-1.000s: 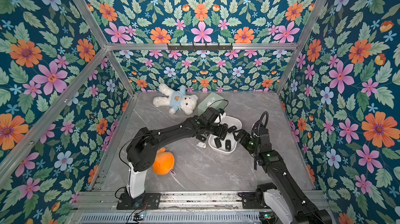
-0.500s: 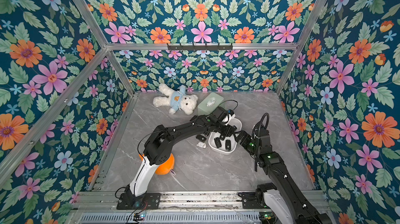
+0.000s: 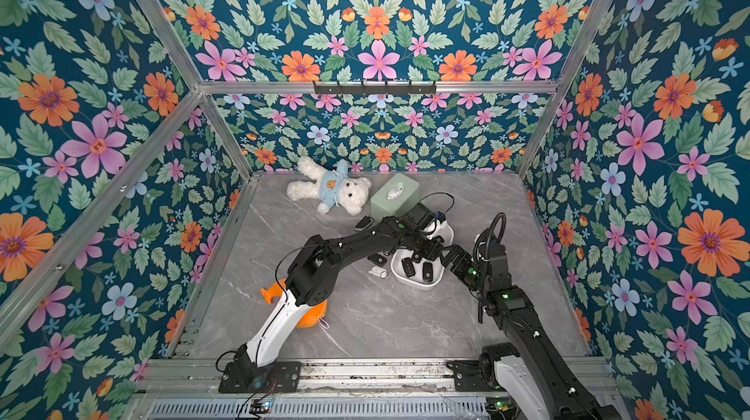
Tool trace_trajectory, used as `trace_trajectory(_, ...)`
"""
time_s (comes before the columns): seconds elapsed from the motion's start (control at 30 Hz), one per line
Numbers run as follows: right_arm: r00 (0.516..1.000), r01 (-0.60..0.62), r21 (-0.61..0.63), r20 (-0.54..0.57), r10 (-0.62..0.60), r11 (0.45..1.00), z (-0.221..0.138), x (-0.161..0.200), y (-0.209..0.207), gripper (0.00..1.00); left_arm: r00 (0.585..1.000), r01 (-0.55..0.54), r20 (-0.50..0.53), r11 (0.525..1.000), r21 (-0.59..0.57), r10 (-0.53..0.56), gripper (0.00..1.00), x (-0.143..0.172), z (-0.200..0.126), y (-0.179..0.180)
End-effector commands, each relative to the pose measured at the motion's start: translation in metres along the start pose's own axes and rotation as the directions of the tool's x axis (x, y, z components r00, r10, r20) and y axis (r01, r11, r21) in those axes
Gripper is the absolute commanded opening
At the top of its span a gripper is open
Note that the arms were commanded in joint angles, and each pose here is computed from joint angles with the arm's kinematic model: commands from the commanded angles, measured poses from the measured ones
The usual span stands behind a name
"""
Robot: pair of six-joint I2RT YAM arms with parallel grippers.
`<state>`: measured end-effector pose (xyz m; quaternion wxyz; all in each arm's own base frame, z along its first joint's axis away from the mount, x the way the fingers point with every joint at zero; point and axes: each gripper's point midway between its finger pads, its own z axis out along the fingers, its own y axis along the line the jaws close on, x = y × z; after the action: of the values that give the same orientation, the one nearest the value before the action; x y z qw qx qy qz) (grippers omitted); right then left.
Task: Place the car key into the storage box
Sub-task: Place the car key in the storage box.
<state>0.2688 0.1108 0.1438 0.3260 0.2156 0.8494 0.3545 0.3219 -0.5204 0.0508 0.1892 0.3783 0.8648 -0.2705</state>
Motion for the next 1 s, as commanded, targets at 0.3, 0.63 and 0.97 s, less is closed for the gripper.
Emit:
trace_trajectory(0.3,0.999,0.015,-0.033,0.032,-0.014,0.999,-0.001,-0.008,0.009,0.99,0.995,-0.067,-0.082,0.993,-0.101,0.059,0.44,0.016,0.011,0.008)
trace_trajectory(0.63,0.999,0.026,-0.073,0.028,-0.024,0.997,-0.001,-0.012,0.022,0.99,0.998,-0.052,0.011,0.993,-0.102,0.054,0.65,-0.017,-0.023,-0.007)
trace_trajectory(0.97,0.993,0.102,-0.139,0.074,-0.093,0.985,-0.012,-0.032,0.056,0.99,0.98,0.075,0.193,0.985,-0.152,-0.045,0.66,-0.054,-0.089,0.006)
